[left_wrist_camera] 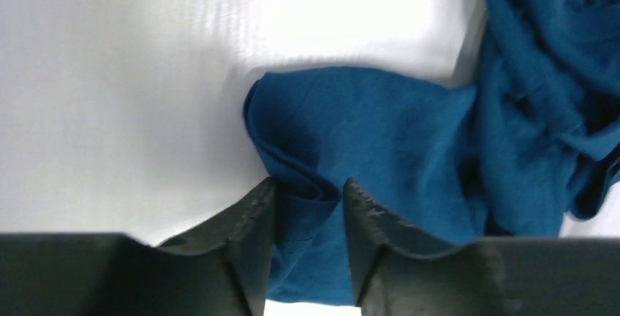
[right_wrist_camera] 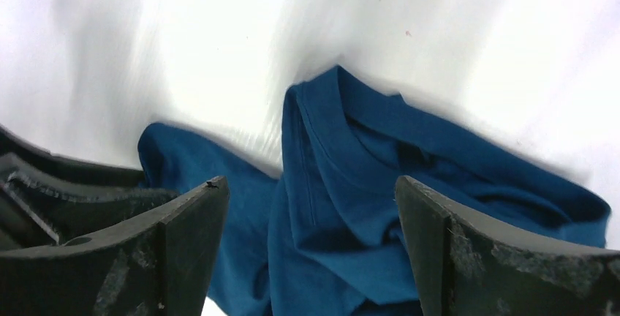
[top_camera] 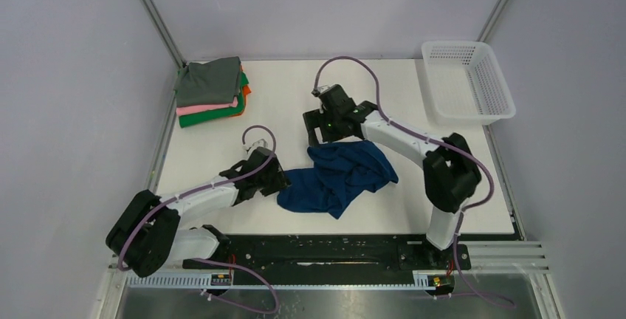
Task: Fold and stack the t-shirts
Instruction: Flatten out the tshirt
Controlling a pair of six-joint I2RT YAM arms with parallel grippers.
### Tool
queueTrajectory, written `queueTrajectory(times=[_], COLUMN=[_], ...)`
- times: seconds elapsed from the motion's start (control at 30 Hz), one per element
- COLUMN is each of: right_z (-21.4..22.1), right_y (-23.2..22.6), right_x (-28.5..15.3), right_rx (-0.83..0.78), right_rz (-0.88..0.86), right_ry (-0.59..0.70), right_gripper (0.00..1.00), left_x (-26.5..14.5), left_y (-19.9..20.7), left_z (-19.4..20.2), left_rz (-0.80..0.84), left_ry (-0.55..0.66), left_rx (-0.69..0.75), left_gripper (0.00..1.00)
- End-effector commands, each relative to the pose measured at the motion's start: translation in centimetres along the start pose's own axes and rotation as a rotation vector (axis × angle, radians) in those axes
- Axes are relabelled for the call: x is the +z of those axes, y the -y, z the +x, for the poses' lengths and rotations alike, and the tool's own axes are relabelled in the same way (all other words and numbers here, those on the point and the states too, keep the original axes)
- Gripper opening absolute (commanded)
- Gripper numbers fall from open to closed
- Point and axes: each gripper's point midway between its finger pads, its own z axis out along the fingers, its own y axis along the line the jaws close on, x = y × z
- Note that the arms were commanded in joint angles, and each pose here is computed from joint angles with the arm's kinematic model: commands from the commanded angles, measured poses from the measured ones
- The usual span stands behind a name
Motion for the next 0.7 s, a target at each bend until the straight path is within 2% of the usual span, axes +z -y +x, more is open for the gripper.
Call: queueTrajectory(times=[0.0, 0.1, 0.13, 0.27, 0.37, 0.43, 0.53, 0.67], right_z=[0.4, 1.3, 1.5, 3.0, 4.1, 4.3, 3.9, 2.3], right_y=[-0.3, 0.0, 0.0, -0.1, -0.1, 0.0, 0.6, 0.6], right_x=[2.2, 4.1, 4.8, 6.6, 7.6, 8.1, 8.8, 7.9], right_rx=[-0.086, -0.097, -0.104, -0.125, -0.138, -0.144, -0.156, -0.16], right_rz=[0.086, 0.129, 0.132, 0.14, 0.144, 0.15, 0.176, 0.19], right_ry=[-0.079, -0.139, -0.151, -0.218, -0.25, -0.252, -0.222, -0.166], right_gripper=[0.91, 0.88, 0.86, 0.79, 0.68, 0.56, 0.29, 0.0], left_x=[0.8, 1.1, 1.1, 1.2, 1.0, 0.6, -0.2, -1.9], left_y=[-5.0, -5.1, -5.2, -4.9, -4.6, -4.2, -3.8, -3.6], left_z=[3.0, 2.9, 2.9, 2.7, 2.4, 2.0, 1.3, -0.1], left_rz=[-0.247, -0.281, -0.288, -0.287, -0.272, -0.254, -0.227, -0.226], left_ry=[-0.082, -0.09, -0.091, -0.082, -0.07, -0.045, 0.0, 0.06], left_rx=[0.049, 0.068, 0.073, 0.087, 0.1, 0.112, 0.121, 0.125], left_gripper=[0.3, 0.05, 0.0, 0.0, 0.0, 0.0, 0.0, 0.0])
